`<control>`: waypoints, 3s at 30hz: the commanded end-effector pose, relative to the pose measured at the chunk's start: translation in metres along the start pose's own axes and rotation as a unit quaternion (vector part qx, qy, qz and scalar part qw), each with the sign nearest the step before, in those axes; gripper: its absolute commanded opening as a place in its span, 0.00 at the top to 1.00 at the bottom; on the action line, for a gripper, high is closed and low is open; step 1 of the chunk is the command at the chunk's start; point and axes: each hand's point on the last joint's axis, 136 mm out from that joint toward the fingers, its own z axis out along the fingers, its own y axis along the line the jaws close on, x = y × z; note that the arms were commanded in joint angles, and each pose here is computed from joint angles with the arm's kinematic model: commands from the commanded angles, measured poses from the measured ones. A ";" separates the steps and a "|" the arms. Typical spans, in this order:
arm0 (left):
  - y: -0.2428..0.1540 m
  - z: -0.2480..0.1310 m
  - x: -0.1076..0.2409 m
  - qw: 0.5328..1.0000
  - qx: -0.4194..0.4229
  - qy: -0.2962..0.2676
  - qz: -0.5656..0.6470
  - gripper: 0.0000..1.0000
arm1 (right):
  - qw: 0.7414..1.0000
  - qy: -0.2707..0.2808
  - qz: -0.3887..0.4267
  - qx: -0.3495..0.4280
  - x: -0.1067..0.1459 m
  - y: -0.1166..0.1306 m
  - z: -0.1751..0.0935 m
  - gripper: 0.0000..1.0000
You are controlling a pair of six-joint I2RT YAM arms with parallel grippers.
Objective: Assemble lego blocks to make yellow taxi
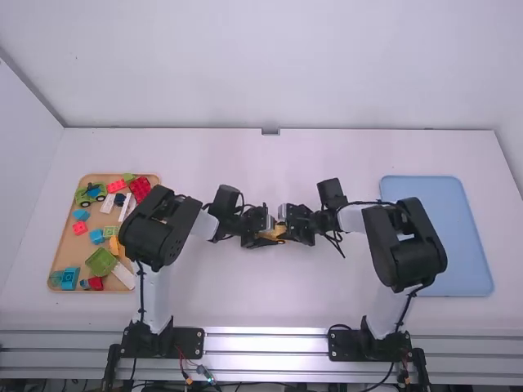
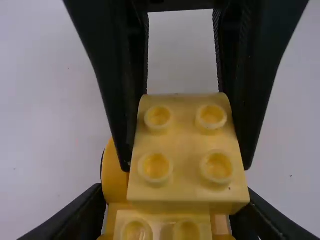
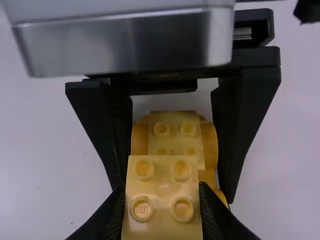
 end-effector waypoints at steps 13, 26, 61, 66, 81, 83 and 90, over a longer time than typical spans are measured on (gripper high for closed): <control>-0.014 0.003 -0.001 0.999 0.034 -0.012 -0.002 0.48 | 0.999 0.017 0.016 0.023 0.007 -0.006 -0.002 0.91; -0.010 0.004 0.006 1.000 0.021 0.007 0.002 0.44 | 1.000 -0.014 0.004 -0.006 0.006 0.004 0.004 0.94; -0.009 0.004 0.004 1.000 0.019 0.003 -0.004 0.43 | 0.999 0.028 0.032 0.009 0.018 0.001 0.006 0.96; -0.008 0.004 0.004 1.000 0.018 0.002 -0.003 0.43 | 0.999 0.029 0.025 0.003 0.015 0.004 0.011 0.91; -0.008 0.004 0.004 1.000 0.018 0.002 -0.002 0.44 | 0.999 0.028 0.027 0.012 0.015 -0.001 0.010 0.55; -0.008 0.004 0.004 1.000 0.018 0.002 -0.002 0.44 | 0.999 0.026 0.035 0.017 0.015 -0.004 0.009 0.56; -0.008 0.004 0.004 1.000 0.018 0.002 -0.002 0.44 | 0.999 0.026 0.038 0.022 0.016 -0.006 0.007 0.87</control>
